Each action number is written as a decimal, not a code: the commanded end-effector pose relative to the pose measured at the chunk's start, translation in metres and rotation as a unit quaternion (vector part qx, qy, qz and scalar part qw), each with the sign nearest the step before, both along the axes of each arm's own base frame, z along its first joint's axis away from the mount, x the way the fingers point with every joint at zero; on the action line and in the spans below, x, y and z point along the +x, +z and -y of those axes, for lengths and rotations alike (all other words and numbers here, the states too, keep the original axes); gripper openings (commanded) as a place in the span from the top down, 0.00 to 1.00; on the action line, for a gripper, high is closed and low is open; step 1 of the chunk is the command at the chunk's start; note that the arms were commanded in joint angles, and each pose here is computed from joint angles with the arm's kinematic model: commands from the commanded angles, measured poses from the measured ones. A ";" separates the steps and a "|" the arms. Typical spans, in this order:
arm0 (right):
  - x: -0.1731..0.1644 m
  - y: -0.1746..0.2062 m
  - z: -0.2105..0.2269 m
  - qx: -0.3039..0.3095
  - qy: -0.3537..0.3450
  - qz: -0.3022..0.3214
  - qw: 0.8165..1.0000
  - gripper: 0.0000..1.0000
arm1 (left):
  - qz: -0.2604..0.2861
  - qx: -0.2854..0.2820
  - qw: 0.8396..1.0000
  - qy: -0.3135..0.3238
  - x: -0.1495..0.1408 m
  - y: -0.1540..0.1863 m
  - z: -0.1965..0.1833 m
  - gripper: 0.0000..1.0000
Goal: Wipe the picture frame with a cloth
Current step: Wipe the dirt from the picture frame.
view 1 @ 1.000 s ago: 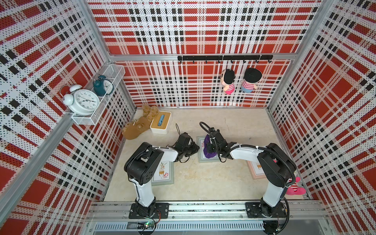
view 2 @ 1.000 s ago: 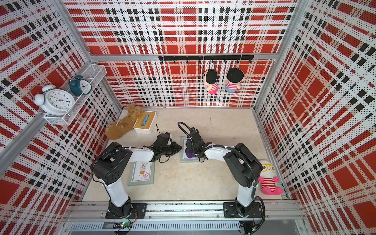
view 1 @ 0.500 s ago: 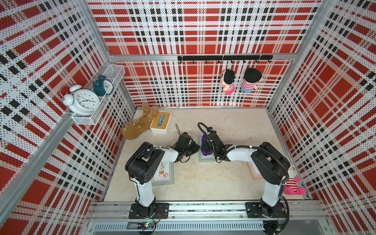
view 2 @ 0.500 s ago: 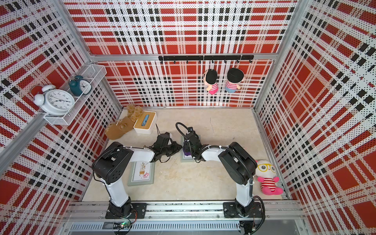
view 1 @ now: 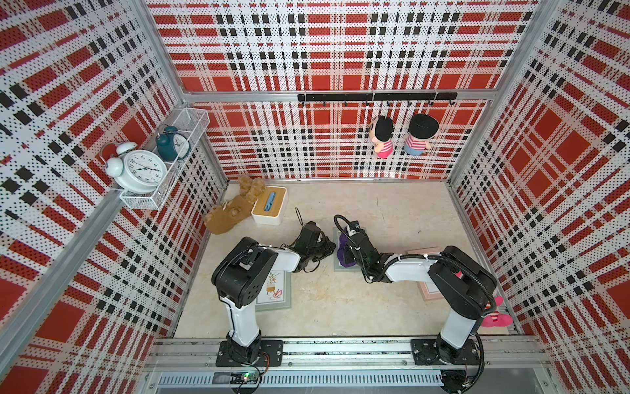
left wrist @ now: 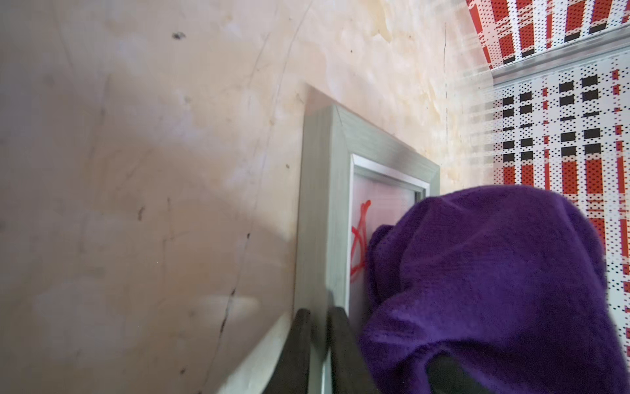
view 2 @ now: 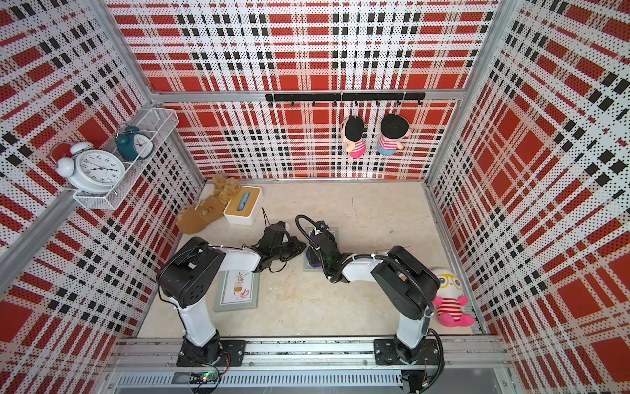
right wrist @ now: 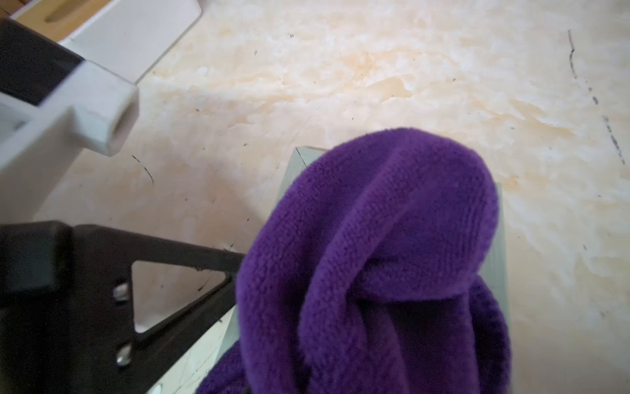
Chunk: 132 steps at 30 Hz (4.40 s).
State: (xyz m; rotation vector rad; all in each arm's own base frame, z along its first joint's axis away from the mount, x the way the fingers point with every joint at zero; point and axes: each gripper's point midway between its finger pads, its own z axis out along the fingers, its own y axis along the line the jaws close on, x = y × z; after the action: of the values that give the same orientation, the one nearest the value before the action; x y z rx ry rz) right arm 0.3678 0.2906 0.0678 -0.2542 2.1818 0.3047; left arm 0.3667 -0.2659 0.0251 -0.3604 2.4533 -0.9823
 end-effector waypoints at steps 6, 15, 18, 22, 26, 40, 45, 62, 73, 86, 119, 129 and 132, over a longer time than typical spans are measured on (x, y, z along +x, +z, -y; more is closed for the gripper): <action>0.054 -0.022 -0.010 -0.030 -0.004 -0.010 0.999 1.00 | -0.144 0.111 0.983 0.007 -0.062 -0.087 -0.039 0.86; -0.030 -0.030 0.012 -0.012 0.042 -0.048 0.998 1.00 | -0.146 0.110 0.983 0.005 -0.061 -0.088 -0.036 0.87; -0.017 -0.030 0.036 -0.062 0.012 -0.029 0.998 1.00 | -0.146 0.111 0.983 0.004 -0.061 -0.089 -0.036 0.87; 0.030 -0.020 0.051 -0.107 -0.021 -0.001 0.994 1.00 | -0.145 0.111 0.983 0.004 -0.060 -0.088 -0.036 0.87; 0.059 -0.016 0.041 -0.152 -0.025 0.017 0.988 1.00 | -0.144 0.113 0.983 0.005 -0.060 -0.087 -0.037 0.87; -0.006 -0.021 0.054 -0.165 0.045 0.033 0.985 1.00 | -0.151 0.121 0.981 0.008 -0.063 -0.092 -0.041 0.88; 0.057 -0.018 0.044 -0.195 -0.001 0.047 0.980 1.00 | -0.148 0.121 0.982 0.007 -0.062 -0.089 -0.040 0.89; -0.007 -0.041 0.046 -0.083 0.019 -0.014 0.996 1.00 | -0.150 0.122 0.981 0.007 -0.064 -0.091 -0.040 0.89; 0.081 0.021 0.035 -0.066 -0.021 0.027 0.997 1.00 | -0.123 0.107 0.987 -0.013 -0.058 -0.072 -0.027 0.90; 0.004 0.041 0.046 -0.096 0.151 -0.115 0.977 1.00 | -0.053 0.042 0.996 -0.062 -0.033 -0.003 0.031 0.85; 0.036 -0.026 0.075 -0.174 -0.036 -0.233 0.956 1.00 | -0.091 0.075 0.993 -0.031 -0.051 -0.046 0.006 0.84; -0.028 -0.044 0.002 -0.123 0.139 -0.294 0.938 1.00 | -0.090 0.073 0.993 -0.032 -0.050 -0.046 0.007 0.85; 0.002 -0.038 0.020 -0.135 0.069 -0.275 0.950 1.00 | -0.092 0.074 0.993 -0.032 -0.051 -0.048 0.006 0.85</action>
State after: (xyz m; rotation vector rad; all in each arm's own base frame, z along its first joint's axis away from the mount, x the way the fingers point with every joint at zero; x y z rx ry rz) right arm 0.3802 0.2763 0.0472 -0.5621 2.6748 0.1849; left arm 0.3464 -0.2989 0.0303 -0.2756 2.5144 -0.9912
